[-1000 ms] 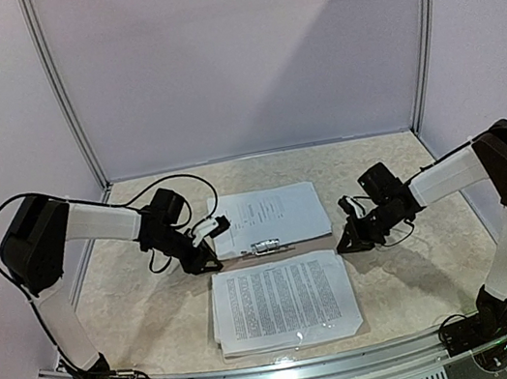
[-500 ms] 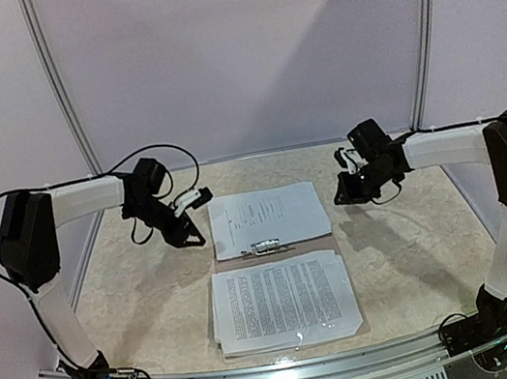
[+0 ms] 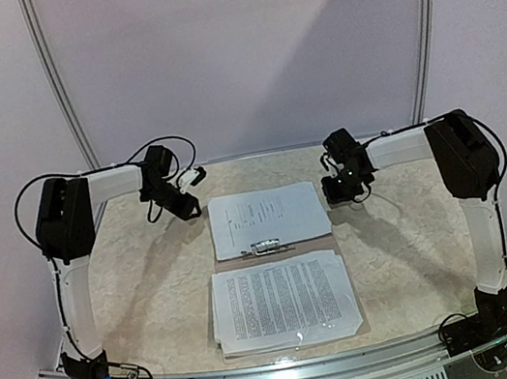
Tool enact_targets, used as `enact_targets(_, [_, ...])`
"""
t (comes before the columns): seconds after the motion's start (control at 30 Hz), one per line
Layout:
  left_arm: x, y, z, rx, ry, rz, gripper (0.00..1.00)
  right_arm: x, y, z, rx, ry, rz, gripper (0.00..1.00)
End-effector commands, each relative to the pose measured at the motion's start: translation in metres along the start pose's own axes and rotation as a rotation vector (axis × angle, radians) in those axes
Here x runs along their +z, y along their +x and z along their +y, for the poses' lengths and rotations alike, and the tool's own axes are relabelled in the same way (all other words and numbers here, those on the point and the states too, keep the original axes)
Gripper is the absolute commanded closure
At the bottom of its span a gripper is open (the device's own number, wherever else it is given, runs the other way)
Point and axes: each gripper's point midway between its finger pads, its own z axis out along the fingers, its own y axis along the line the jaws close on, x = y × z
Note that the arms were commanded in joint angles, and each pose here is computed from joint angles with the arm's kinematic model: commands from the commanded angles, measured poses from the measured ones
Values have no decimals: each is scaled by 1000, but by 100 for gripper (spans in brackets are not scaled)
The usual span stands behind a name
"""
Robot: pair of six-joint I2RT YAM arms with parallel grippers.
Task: Put the files into the folder
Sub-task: Adjust the file with the spring clip on the folder.
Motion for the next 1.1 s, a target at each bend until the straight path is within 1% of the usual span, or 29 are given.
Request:
enact_targets(0.0, [15, -8, 0, -2, -49, 23, 52, 10, 5, 2, -63, 58, 8, 84])
enact_targets(0.23, [30, -12, -21, 62, -66, 55, 52, 9, 21, 14, -105, 60, 29, 85])
enact_targets(0.5, [33, -9, -25, 84, -92, 83, 52, -7, 32, 19, -104, 59, 7, 85])
enact_targets(0.67, [27, -2, -22, 94, -119, 93, 52, -18, 30, 20, -97, 51, -18, 85])
enact_targets(0.77, [21, 0, -14, 99, -171, 104, 52, -20, 26, 23, -104, 42, -22, 85])
enact_targets(0.9, [12, -1, -2, 105, -231, 107, 50, -24, 18, 20, -112, 72, -33, 85])
enact_targets(1.07, [-8, 0, 10, 98, -270, 98, 50, -48, 1, 16, -116, 107, -85, 85])
